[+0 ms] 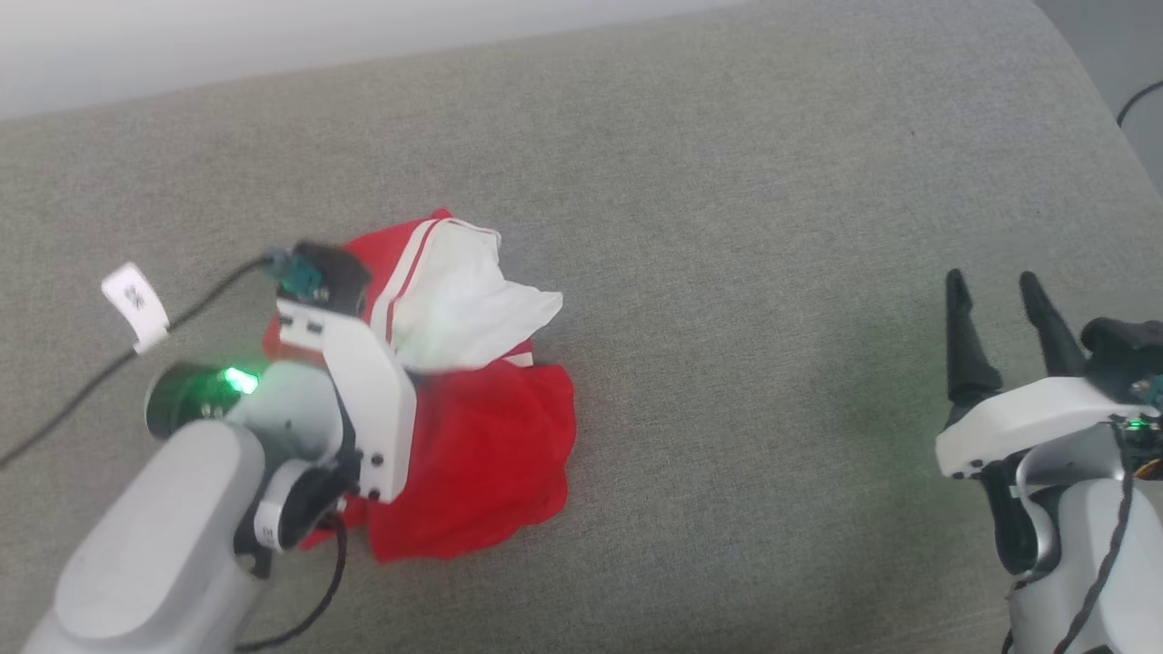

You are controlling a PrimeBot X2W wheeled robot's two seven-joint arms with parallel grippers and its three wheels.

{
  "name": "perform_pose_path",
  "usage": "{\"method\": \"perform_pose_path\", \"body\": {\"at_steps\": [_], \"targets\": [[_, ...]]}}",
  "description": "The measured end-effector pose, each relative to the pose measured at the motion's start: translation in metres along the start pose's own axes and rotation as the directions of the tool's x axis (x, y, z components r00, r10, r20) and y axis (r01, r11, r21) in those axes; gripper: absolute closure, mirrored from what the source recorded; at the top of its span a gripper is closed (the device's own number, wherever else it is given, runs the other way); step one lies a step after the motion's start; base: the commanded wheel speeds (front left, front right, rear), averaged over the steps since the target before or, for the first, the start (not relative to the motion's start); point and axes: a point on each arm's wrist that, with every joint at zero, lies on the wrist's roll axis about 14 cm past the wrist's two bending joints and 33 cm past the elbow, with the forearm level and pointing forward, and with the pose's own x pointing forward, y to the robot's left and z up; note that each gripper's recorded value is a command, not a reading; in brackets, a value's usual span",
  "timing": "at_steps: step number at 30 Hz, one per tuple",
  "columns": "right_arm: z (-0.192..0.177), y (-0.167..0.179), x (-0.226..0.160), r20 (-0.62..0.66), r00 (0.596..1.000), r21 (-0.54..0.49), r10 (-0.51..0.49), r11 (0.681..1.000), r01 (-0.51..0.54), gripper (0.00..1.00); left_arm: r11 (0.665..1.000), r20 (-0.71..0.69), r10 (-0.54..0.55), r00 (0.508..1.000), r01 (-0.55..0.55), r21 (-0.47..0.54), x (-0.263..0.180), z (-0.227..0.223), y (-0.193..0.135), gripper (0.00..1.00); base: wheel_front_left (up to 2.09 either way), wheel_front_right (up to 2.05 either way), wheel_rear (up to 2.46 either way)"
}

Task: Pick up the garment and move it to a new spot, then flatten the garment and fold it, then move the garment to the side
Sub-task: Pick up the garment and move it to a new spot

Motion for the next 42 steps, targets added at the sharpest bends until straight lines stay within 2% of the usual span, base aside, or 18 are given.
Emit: {"method": "perform_pose_path", "body": {"at_steps": [5,6,7,8,15,18,21,26,29,32,42], "targets": [[-0.008,0.009,0.002,-0.02,0.999,0.003,0.025,1.0,-0.025,0.0,1.0,-0.082,-0.004,0.997,0.001,-0.029,0.015,-0.036,0.006,1.0,0.0,0.0,0.0],[-0.009,0.012,0.002,-0.022,0.999,0.004,0.031,1.0,-0.031,0.0,0.999,-0.09,-0.012,0.996,0.008,-0.046,0.017,-0.039,0.005,0.63,0.0,0.0,0.0],[-0.009,0.014,0.003,-0.023,0.999,0.005,0.038,0.999,-0.038,0.0,0.999,-0.094,-0.021,0.995,0.017,-0.051,0.018,-0.042,0.004,0.15,0.0,0.0,0.0],[-0.008,0.018,0.004,-0.022,0.999,0.005,0.047,0.999,-0.047,0.0,0.998,-0.093,-0.024,0.995,0.019,-0.052,0.018,-0.043,0.005,0.0,0.0,0.0,0.0],[0.004,0.029,0.005,0.003,0.996,-0.004,0.092,0.996,-0.092,0.0,0.998,0.001,-0.006,1.0,0.006,-0.062,-0.001,-0.019,0.013,0.0,0.0,0.0,0.0],[0.008,0.034,0.002,0.007,0.994,-0.007,0.113,0.994,-0.113,0.0,0.999,0.108,0.024,0.994,-0.019,-0.05,-0.023,0.006,0.021,0.0,0.0,0.0,0.0],[0.015,0.039,-0.001,0.019,0.991,-0.011,0.134,0.991,-0.134,0.0,0.997,0.256,0.077,0.964,-0.072,-0.032,-0.053,0.036,0.035,0.0,0.0,0.0,0.0],[0.021,0.05,-0.006,0.033,0.984,-0.008,0.172,0.985,-0.172,0.0,0.985,0.454,0.171,0.874,-0.155,-0.074,-0.105,0.056,0.061,0.0,0.0,0.0,0.0],[0.022,0.057,-0.01,0.034,0.98,-0.005,0.194,0.981,-0.194,0.0,0.971,0.553,0.236,0.799,-0.209,-0.113,-0.136,0.055,0.078,0.0,0.0,0.0,0.0],[0.023,0.06,-0.014,0.035,0.978,-0.004,0.205,0.979,-0.205,0.0,0.953,0.599,0.301,0.742,-0.254,-0.165,-0.159,0.038,0.094,0.0,0.0,0.0,0.0],[0.02,0.066,-0.021,0.032,0.974,0.007,0.225,0.974,-0.226,0.0,0.86,0.678,0.506,0.533,-0.365,-0.356,-0.23,-0.025,0.147,0.0,0.0,0.0,0.0]]}}
